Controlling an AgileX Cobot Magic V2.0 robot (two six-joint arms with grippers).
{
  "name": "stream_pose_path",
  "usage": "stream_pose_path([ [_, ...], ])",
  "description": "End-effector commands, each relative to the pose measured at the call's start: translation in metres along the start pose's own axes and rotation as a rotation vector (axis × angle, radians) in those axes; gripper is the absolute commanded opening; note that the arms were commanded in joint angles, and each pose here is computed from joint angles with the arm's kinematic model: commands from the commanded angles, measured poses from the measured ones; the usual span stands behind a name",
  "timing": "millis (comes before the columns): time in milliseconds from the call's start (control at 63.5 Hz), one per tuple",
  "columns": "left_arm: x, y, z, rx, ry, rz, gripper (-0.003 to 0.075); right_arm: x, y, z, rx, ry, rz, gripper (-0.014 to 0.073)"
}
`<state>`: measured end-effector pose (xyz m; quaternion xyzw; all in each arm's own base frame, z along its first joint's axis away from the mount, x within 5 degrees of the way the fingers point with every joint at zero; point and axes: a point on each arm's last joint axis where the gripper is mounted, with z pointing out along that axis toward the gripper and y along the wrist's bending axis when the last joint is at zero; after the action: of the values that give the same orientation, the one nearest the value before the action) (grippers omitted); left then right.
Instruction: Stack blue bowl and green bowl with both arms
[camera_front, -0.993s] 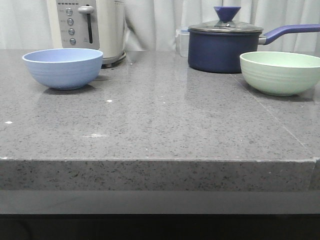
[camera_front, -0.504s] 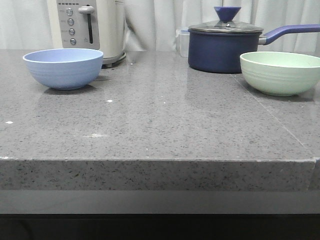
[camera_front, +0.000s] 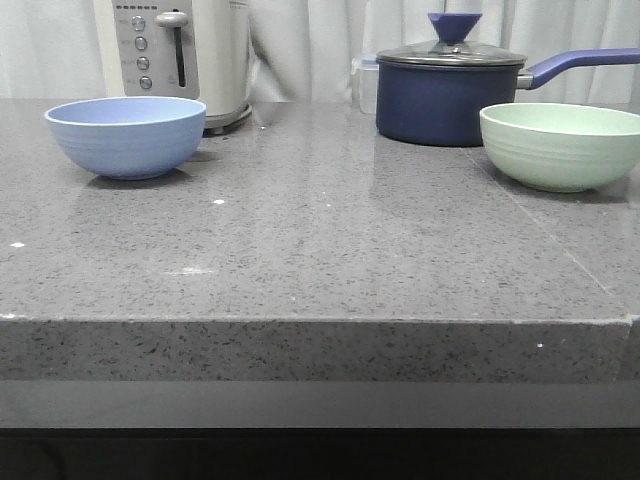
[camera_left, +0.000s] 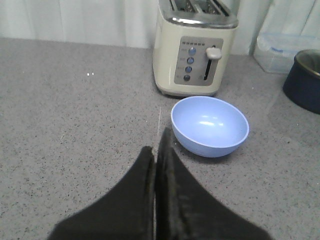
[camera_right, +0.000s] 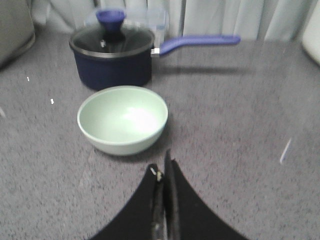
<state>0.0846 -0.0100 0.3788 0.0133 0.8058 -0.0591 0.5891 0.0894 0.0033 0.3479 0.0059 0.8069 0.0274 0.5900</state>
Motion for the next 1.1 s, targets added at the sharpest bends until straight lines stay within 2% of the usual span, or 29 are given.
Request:
stream_pose_path([
  [0,-0.011,0.000,0.008,0.003,-0.053,-0.014,-0.0020,-0.014,-0.002,0.007,0.015,-0.042,-0.013,-0.0064],
  [284,-0.008,0.004,0.027,-0.026,0.022,0.018,-0.0019,-0.010,-0.003,0.028,0.022,0.061,-0.021,-0.0057],
  [347,-0.008,0.004,0.028,-0.030,0.025,0.022,-0.0010,-0.009,-0.004,0.031,0.024,0.076,-0.024,-0.0015],
  [426,-0.009,0.004,0.028,-0.030,0.022,0.022,0.0067,-0.007,-0.004,0.036,0.024,0.103,-0.025,0.0108],
  [567,-0.009,0.004,0.028,-0.030,0.016,0.022,0.0313,-0.004,-0.005,0.043,0.023,0.144,-0.023,0.0470],
  [615,-0.009,0.004,0.028,-0.030,0.016,0.022,0.0388,-0.004,-0.005,0.044,0.023,0.151,-0.022,0.0554],
  [678,-0.009,0.004,0.028,-0.030,0.016,0.022,0.0436,-0.004,-0.005,0.044,0.024,0.149,-0.022,0.0608],
  [883,-0.009,0.003,0.028,-0.020,0.013,0.010,0.0437,-0.004,-0.005,0.044,0.023,0.149,-0.021,0.0595],
  [1087,-0.009,-0.007,0.028,0.064,0.010,0.031,0.0437,-0.019,-0.003,0.056,0.007,0.258,-0.003,0.0595],
])
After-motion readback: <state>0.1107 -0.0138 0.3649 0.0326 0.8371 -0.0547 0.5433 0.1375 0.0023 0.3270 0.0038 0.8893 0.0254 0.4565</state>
